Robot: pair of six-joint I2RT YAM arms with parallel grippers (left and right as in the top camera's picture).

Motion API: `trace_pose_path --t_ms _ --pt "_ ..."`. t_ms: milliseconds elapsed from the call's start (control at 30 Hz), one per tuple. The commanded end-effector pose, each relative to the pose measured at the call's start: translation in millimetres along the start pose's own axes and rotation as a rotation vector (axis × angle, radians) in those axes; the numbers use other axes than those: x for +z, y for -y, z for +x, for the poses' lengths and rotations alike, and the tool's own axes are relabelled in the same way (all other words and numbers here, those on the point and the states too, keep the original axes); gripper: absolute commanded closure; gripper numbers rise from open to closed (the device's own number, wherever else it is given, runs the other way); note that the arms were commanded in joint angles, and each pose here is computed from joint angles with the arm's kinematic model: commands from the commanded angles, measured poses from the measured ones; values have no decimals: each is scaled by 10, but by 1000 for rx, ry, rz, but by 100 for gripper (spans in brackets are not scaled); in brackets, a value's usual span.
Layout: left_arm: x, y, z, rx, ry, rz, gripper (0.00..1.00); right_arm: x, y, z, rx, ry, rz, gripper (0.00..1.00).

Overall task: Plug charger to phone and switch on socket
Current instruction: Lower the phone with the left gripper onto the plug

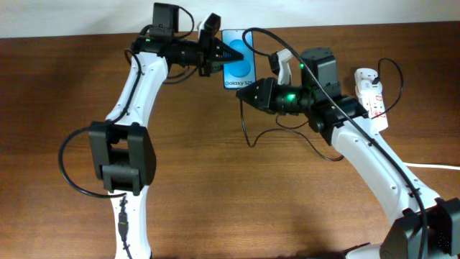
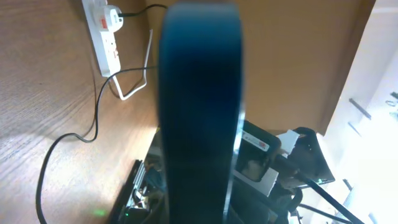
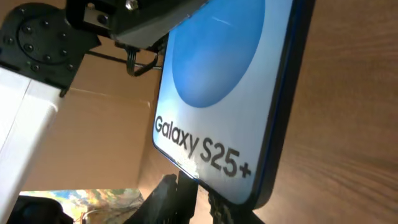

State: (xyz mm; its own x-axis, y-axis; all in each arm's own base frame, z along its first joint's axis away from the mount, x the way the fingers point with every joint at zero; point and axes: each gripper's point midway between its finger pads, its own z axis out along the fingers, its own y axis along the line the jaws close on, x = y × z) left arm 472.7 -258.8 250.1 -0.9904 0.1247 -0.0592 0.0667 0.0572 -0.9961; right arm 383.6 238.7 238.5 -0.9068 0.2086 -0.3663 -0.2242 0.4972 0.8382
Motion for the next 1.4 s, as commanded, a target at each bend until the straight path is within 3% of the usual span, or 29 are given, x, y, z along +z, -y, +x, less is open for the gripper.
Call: trace_pose_path --t_ms 0,100,233,367,467,533,733,900,1167,1367 --pt "-146 222 48 26 -20 61 100 -50 -50 -16 -14 -3 -14 77" --pt "-237 187 -10 59 12 44 100 -52 -80 9 -40 -17 -32 66" --pt "-336 163 -50 212 37 36 100 -52 -80 10 -55 -17 -32 52" --pt "-325 -14 -99 235 48 13 100 -54 -76 8 -65 -16 -31 50" --pt "-370 -630 -116 108 120 -243 100 -53 -40 40 -83 -27 -17 44" --pt "-511 -1072 80 40 98 -487 100 -55 39 89 -93 -41 16 41" --pt "-687 -1450 439 7 -24 -739 100 -60 131 112 -68 -43 60 39" --pt "-587 -1609 474 -8 -35 -761 100 -69 201 183 -58 -68 89 36" --pt "-553 -2052 536 -200 49 -772 100 -75 250 213 -41 -75 112 34" --pt "-600 -2265 563 -184 56 -817 100 -76 255 219 -39 -77 114 34"
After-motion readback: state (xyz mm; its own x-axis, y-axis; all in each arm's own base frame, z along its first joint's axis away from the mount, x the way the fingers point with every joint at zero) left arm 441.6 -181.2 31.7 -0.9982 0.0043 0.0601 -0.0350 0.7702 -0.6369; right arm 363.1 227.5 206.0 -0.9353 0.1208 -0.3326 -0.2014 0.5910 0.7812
